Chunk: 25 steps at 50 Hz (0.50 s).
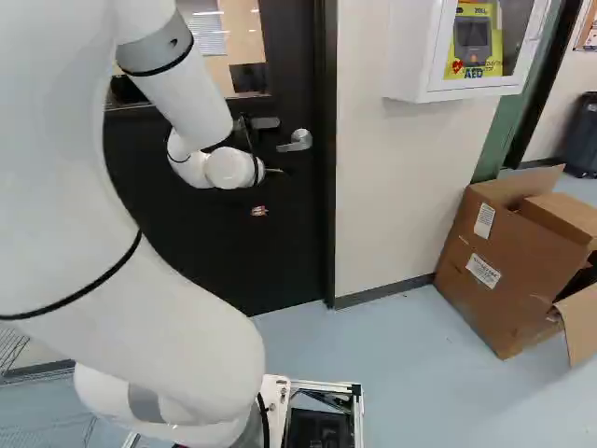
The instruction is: Open the door and move inside
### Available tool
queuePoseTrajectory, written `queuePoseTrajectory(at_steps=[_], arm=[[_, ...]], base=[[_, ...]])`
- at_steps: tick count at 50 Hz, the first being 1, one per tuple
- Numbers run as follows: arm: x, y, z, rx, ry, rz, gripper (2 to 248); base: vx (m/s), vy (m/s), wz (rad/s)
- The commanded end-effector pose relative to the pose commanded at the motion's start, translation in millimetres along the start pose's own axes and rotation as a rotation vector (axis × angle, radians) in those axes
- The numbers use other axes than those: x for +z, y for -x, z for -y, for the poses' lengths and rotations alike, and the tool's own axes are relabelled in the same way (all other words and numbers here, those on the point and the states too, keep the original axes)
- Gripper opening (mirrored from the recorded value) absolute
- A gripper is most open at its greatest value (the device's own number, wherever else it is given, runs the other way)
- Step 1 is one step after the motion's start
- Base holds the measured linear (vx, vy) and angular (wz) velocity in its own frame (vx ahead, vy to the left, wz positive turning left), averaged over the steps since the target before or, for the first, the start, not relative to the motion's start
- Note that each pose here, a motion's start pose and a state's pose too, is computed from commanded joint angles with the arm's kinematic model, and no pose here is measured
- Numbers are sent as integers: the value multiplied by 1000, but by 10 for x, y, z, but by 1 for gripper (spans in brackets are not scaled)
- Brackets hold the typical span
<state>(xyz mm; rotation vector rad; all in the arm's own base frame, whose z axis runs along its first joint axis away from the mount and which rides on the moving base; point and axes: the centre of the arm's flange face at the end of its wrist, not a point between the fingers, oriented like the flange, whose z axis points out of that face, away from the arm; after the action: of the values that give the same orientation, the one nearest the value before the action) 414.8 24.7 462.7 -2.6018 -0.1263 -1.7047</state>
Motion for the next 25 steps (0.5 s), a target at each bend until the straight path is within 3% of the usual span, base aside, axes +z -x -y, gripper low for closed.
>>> queuePoseTrajectory(at_steps=[25], arm=[[-228,-174,-62,4,16,-64,247]], base=[[0,0,0]])
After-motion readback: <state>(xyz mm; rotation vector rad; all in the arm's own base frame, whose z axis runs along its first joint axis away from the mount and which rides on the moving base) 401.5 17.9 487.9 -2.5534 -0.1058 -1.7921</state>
